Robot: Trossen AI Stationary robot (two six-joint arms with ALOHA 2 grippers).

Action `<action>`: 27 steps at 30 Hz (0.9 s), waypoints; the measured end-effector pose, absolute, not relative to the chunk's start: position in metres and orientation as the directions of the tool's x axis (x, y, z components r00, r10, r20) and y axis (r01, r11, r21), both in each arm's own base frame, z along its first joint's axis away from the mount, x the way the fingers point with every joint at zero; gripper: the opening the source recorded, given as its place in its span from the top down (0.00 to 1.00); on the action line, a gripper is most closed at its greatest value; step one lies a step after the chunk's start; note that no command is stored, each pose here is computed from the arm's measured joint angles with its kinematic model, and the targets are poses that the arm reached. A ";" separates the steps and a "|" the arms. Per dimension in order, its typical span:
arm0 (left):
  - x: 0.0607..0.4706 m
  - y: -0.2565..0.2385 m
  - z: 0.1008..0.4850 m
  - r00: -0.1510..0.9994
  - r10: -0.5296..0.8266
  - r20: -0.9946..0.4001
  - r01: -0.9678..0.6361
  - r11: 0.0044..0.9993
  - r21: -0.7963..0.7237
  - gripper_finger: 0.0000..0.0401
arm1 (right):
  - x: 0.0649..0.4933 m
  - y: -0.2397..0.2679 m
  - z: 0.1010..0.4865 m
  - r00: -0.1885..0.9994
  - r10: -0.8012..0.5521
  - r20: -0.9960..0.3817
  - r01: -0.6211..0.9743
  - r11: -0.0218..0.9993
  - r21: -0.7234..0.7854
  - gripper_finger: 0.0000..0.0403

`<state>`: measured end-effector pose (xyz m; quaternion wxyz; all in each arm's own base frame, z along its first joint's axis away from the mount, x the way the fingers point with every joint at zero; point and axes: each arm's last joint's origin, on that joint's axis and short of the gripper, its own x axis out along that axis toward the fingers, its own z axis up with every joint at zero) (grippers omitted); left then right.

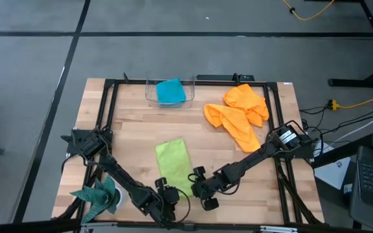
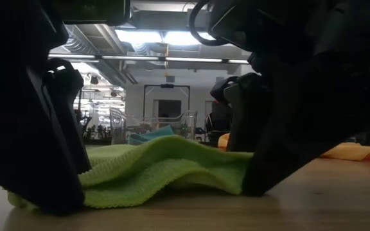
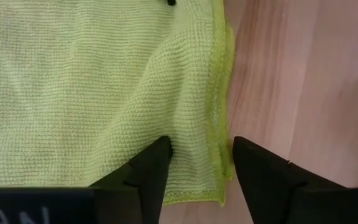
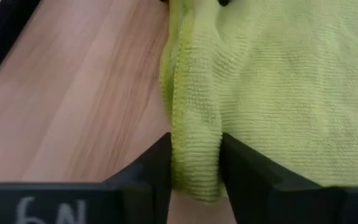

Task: Fold microfiber towels
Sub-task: Fold the green microfiber towel

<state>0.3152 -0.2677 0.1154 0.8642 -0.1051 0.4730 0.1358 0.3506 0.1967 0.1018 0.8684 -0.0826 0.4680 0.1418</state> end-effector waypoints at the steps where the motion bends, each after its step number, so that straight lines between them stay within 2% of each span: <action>1: 0.315 -0.268 0.115 0.514 0.136 -0.847 -0.336 0.940 -0.054 0.57 | 0.351 0.197 0.102 0.522 0.168 -0.836 -0.321 0.947 -0.009 0.71; 5: 0.315 -0.267 0.115 0.510 0.140 -0.848 -0.399 0.913 -0.089 0.66 | 0.351 0.196 0.102 0.524 0.161 -0.836 -0.263 0.965 0.022 0.82; 9: 0.314 -0.266 0.114 0.508 0.145 -0.849 -0.473 0.871 -0.135 0.79 | 0.351 0.196 0.101 0.523 0.160 -0.837 -0.222 0.974 0.048 0.96; 14: 0.314 -0.268 0.115 0.489 0.098 -0.866 -0.474 0.864 -0.170 0.97 | 0.352 0.197 0.104 0.511 0.167 -0.843 -0.195 0.978 0.075 0.97; 20: 0.316 -0.270 0.138 0.492 0.016 -0.871 -0.455 0.857 -0.242 0.99 | 0.357 0.203 0.135 0.449 0.203 -0.870 -0.222 0.969 0.112 0.98; 27: 0.327 -0.279 0.203 0.539 -0.066 -0.840 -0.391 0.863 -0.319 1.00 | 0.364 0.209 0.197 0.378 0.164 -0.911 -0.217 0.972 0.086 0.98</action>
